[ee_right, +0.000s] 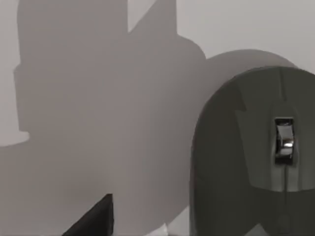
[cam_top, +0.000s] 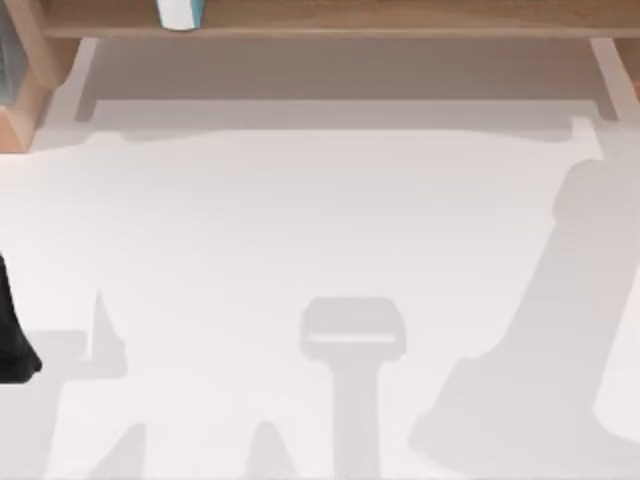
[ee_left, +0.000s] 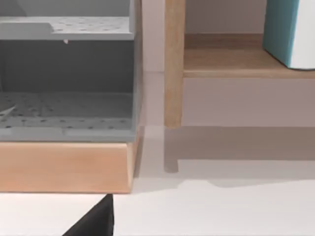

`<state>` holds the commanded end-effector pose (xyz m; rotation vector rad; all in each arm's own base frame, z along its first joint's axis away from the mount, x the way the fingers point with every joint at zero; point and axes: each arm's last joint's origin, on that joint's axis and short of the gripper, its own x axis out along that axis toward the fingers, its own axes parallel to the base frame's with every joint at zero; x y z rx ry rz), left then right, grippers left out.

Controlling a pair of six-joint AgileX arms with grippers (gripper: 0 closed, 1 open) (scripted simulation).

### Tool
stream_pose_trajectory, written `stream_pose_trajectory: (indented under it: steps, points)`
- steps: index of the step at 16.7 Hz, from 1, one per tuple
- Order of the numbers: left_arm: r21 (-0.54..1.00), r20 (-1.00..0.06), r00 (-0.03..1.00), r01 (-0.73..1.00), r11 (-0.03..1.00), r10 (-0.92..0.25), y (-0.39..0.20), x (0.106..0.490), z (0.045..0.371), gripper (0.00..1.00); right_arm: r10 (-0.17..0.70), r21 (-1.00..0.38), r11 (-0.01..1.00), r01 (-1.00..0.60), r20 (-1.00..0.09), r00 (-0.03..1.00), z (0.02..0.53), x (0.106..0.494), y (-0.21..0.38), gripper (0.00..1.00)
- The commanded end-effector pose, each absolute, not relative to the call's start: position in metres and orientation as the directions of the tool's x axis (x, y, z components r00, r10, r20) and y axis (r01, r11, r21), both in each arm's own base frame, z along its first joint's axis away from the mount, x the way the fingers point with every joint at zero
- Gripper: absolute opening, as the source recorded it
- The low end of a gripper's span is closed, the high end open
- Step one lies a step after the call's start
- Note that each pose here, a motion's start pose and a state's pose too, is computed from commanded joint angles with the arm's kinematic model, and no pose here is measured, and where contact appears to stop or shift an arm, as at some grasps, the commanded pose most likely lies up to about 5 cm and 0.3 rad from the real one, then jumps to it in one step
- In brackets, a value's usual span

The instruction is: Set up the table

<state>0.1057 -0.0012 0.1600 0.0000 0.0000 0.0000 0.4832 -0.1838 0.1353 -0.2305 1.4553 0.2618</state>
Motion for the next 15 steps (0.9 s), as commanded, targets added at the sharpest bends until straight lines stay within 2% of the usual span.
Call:
stream_pose_trajectory:
  steps: [3,15]
  points:
    - [0.000,0.000,1.000,0.000,1.000,0.000,-0.0012,0.1057,0.1600,1.00,0.036,0.004,0.950,-0.313,-0.995,0.096,0.1353,0.4832,-0.1838,1.00]
    - [0.000,0.000,1.000,0.000,1.000,0.000,-0.0012,0.1057,0.1600,1.00,0.036,0.004,0.950,-0.313,-0.995,0.096,0.1353,0.4832,-0.1838,0.10]
